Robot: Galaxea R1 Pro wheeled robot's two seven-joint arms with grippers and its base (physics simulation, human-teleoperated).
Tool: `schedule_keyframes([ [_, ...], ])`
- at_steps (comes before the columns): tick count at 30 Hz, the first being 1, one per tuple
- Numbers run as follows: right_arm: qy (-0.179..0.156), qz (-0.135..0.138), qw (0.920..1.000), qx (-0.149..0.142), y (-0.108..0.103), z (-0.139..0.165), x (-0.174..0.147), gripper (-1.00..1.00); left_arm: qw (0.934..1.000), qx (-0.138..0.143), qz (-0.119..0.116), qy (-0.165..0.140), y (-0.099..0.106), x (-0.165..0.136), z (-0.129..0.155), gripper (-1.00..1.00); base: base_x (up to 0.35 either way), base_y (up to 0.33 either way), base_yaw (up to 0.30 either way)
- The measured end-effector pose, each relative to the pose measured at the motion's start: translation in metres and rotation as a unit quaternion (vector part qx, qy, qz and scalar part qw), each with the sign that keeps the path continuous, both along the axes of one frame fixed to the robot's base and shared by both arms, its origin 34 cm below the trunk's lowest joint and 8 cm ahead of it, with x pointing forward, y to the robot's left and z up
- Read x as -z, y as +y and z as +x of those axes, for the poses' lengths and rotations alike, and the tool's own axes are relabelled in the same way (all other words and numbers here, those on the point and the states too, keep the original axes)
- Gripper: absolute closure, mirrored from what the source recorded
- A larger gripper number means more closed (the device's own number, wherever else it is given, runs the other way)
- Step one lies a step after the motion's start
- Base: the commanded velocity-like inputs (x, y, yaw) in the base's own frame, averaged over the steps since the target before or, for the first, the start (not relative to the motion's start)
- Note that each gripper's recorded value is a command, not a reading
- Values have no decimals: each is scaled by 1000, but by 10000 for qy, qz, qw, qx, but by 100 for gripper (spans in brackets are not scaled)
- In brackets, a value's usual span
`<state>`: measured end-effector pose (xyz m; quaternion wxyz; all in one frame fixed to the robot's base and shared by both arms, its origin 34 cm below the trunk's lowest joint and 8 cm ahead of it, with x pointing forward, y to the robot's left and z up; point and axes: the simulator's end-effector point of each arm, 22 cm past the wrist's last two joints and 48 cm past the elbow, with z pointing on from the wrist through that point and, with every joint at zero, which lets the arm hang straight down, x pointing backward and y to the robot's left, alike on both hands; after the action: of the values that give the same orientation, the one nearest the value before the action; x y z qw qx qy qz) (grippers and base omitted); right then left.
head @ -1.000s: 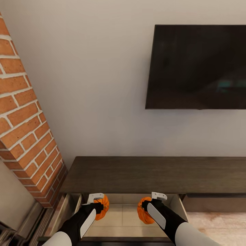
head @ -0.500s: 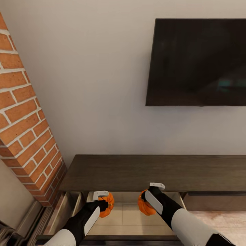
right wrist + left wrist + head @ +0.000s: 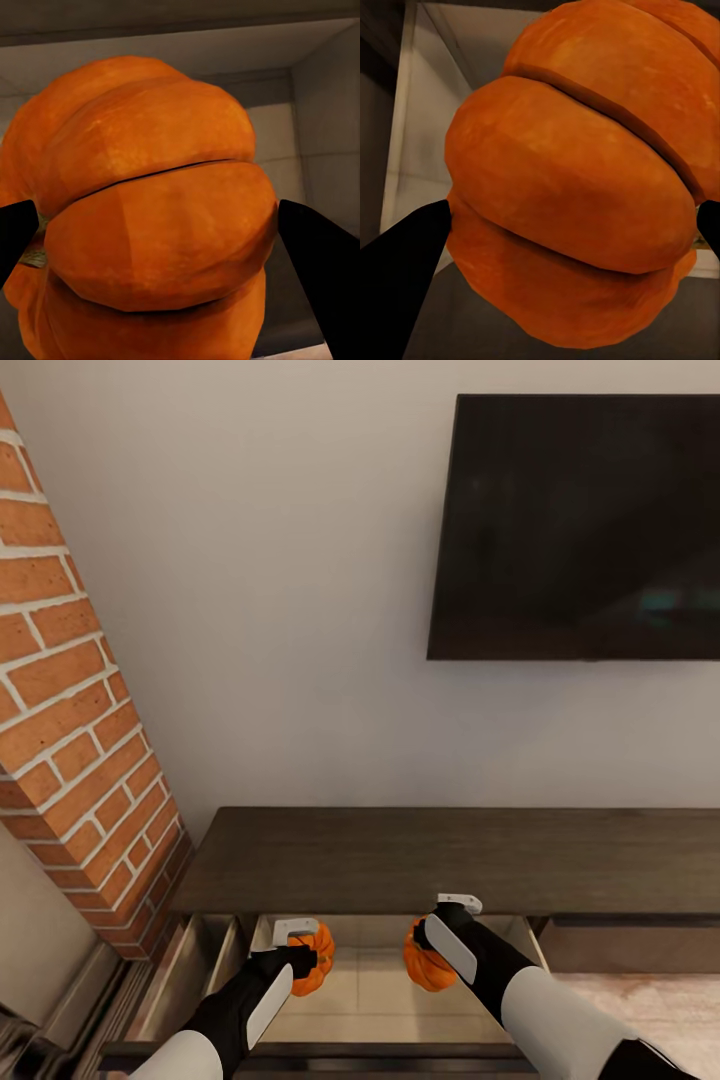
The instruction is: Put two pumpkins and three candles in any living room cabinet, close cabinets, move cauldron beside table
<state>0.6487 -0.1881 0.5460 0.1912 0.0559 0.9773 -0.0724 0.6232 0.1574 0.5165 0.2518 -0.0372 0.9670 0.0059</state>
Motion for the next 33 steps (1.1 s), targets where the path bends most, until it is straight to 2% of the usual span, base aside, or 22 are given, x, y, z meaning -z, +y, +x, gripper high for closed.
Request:
schedule_keyframes([
  [33, 3, -1, 10000, 37, -5, -9, 66, 100, 10000, 13, -22, -15, -4, 64, -9, 100, 0, 0, 0],
])
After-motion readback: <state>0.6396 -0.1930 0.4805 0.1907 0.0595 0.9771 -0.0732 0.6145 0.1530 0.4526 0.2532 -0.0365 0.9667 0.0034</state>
